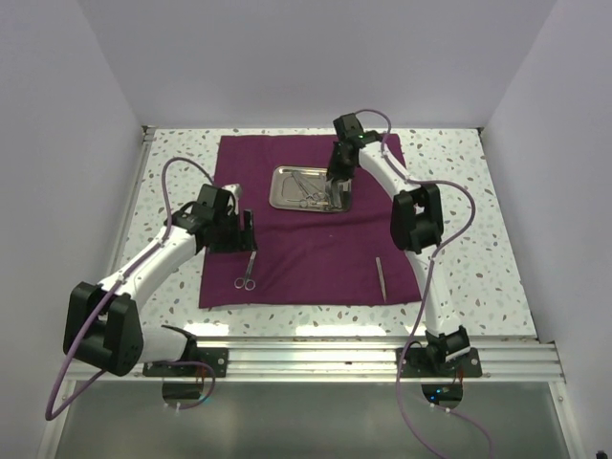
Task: Open and lay out the surgical kit
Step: Place the medical item in the surgical kit, then pick up the medical item from the container.
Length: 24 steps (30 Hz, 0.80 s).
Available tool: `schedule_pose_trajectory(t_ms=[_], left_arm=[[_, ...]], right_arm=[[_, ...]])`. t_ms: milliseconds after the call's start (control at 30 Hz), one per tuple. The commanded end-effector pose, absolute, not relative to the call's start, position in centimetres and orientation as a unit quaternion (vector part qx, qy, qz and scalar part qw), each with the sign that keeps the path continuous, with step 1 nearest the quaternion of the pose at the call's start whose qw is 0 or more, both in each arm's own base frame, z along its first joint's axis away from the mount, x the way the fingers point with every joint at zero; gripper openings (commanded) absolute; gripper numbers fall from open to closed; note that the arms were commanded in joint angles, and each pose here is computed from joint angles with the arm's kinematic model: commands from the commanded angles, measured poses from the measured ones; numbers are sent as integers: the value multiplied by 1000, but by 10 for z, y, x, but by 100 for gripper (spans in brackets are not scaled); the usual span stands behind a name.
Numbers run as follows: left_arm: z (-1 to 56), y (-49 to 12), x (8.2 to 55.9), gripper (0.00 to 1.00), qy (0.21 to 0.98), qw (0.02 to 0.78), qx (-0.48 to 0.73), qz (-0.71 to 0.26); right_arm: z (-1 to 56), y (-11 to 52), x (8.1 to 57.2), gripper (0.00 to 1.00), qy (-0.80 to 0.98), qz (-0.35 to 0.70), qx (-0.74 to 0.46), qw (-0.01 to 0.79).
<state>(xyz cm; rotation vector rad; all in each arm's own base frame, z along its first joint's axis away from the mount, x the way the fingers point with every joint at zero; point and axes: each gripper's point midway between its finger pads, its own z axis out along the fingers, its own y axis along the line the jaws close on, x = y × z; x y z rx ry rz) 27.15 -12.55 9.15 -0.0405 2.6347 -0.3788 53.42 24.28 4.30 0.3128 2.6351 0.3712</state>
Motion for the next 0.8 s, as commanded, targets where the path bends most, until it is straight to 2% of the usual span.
schedule_pose_trajectory(t_ms=[0,533,767], left_arm=[[95,-117,269,75,963,243,-20,-118],[93,-121,282,70,963,242,-19,-118],[92,-121,283,69,964,240,-14,-113]], right_arm=[[60,242,555,24,944,154,131,260],[53,235,550,26,952,132,112,252],[43,216,548,27,958,80,104,254]])
